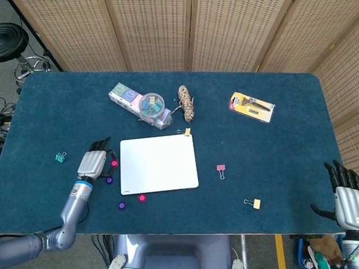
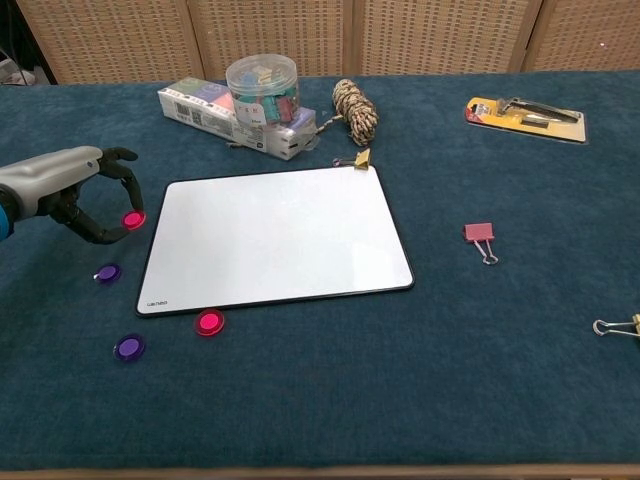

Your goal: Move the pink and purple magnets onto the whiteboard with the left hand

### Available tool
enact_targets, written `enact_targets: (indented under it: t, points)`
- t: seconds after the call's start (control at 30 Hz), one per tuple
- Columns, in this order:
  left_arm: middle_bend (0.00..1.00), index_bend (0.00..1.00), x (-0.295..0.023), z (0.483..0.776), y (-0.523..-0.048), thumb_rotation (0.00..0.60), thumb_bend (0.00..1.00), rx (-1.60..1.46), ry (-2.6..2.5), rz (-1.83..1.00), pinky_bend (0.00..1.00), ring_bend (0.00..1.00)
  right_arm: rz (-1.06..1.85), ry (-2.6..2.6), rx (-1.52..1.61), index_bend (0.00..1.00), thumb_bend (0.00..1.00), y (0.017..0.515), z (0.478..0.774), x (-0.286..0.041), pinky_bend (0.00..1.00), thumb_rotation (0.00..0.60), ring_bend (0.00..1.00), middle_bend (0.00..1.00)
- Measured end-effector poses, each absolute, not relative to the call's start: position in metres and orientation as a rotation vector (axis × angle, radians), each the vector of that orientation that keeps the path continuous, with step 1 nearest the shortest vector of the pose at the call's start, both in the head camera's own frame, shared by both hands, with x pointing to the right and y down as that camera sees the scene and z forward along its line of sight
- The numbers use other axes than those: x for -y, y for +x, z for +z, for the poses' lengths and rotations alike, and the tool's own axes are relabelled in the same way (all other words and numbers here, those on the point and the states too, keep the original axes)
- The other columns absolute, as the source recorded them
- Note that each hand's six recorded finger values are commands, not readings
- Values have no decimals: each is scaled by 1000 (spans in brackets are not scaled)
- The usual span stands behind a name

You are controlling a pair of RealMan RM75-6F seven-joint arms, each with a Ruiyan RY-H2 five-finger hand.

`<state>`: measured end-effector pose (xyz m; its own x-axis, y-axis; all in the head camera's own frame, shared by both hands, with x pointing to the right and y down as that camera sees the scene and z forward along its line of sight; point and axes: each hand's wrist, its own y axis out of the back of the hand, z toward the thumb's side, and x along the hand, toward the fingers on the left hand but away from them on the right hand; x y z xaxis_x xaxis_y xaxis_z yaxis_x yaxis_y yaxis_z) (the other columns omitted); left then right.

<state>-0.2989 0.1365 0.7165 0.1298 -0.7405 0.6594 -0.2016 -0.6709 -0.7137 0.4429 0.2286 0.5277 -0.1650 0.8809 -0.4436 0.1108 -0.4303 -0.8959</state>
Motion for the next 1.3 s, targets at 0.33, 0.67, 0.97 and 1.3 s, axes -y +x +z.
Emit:
enact_targets:
  t: [0.33,0.67,0.97,1.3]
  points:
    - [0,568,-102,714,-274,600,380,-895,-1932,-1503,0,0,1668,-1500,1159,0,0,446,529,-228,0,600,0,0]
    - [0,567,-85,735,-246,600,380,-875,-1908,-1510,0,0,1689,-1489,1179,0,0,453,531,-225,0,600,0,0]
    - [0,316,-91,743,-235,600,359,-860,-1923,-1512,0,0,1679,-1488,1201,0,0,455,528,-224,0,600,0,0]
    - [0,286,-93,724,-247,600,358,-818,-1934,-1478,0,0,1676,-1492,1195,0,0,453,528,-225,0,600,0,0]
